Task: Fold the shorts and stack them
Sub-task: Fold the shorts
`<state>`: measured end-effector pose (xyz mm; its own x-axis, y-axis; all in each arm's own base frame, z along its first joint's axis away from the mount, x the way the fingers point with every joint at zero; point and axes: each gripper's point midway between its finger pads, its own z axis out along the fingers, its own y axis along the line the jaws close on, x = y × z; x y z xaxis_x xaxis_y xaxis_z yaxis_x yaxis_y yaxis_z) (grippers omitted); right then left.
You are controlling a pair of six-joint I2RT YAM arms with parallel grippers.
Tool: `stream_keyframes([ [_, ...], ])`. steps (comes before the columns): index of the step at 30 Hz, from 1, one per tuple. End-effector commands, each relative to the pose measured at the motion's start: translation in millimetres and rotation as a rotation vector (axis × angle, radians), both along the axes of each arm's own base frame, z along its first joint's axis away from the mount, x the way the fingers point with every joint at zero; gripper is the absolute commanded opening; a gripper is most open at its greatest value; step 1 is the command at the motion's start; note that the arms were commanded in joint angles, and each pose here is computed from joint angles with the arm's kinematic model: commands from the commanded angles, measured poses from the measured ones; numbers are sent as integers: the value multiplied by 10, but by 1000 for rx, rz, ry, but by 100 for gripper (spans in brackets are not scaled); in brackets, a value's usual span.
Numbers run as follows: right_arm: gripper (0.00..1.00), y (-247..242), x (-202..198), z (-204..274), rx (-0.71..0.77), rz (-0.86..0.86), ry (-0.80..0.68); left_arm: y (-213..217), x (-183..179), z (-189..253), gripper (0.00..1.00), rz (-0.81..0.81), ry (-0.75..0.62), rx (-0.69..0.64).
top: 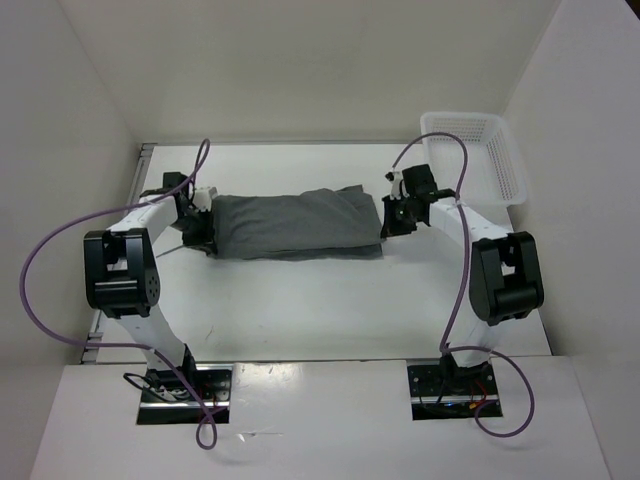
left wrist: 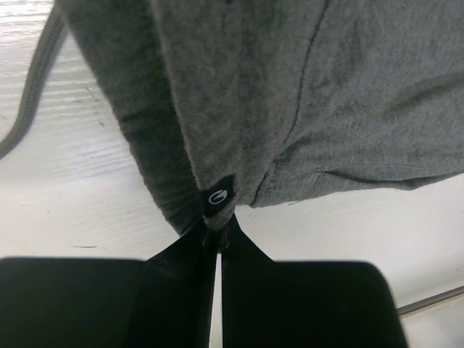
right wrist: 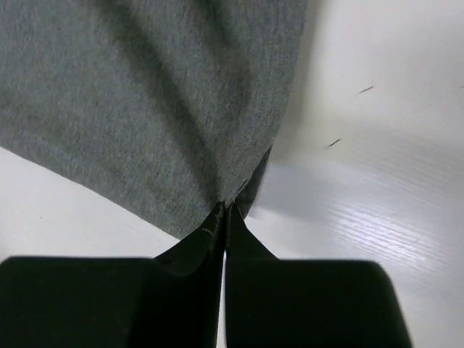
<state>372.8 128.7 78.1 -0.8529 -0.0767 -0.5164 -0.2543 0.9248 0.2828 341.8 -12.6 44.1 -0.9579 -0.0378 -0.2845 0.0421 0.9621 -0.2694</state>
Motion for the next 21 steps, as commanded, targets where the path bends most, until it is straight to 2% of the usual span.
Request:
stream_keyframes([
  [1, 0, 74, -128, -23, 14, 22, 25, 177, 75, 1, 5, 35, -6, 40],
  [6, 0, 8, -254, -109, -14, 20, 49, 222, 63, 34, 5, 50, 15, 27],
  [7, 0, 16, -318, -146, -9, 36, 69, 217, 35, 3, 7, 50, 33, 25],
  [10, 30, 117, -496, -226, -20, 97, 109, 202, 36, 7, 14, 48, 32, 16],
  [11, 45, 165, -511, -184, -18, 129, 91, 202, 36, 7, 26, 48, 32, 16],
  [13, 55, 166, -465, -113, -25, 153, 57, 223, 18, 29, 45, 51, 34, 29],
  [15, 64, 175, -337, 110, -39, 202, -29, 254, 19, 159, 59, 61, 2, 33],
  [18, 65, 225, -48, 592, -33, 201, -179, 288, 87, 443, 71, 70, -78, 36],
  [19, 65, 249, 83, 813, -20, 178, -246, 250, 108, 615, 79, 63, -122, 19],
  [21, 65, 306, 304, 1146, 16, 144, -378, 281, 131, 772, 85, 74, -161, -2],
])
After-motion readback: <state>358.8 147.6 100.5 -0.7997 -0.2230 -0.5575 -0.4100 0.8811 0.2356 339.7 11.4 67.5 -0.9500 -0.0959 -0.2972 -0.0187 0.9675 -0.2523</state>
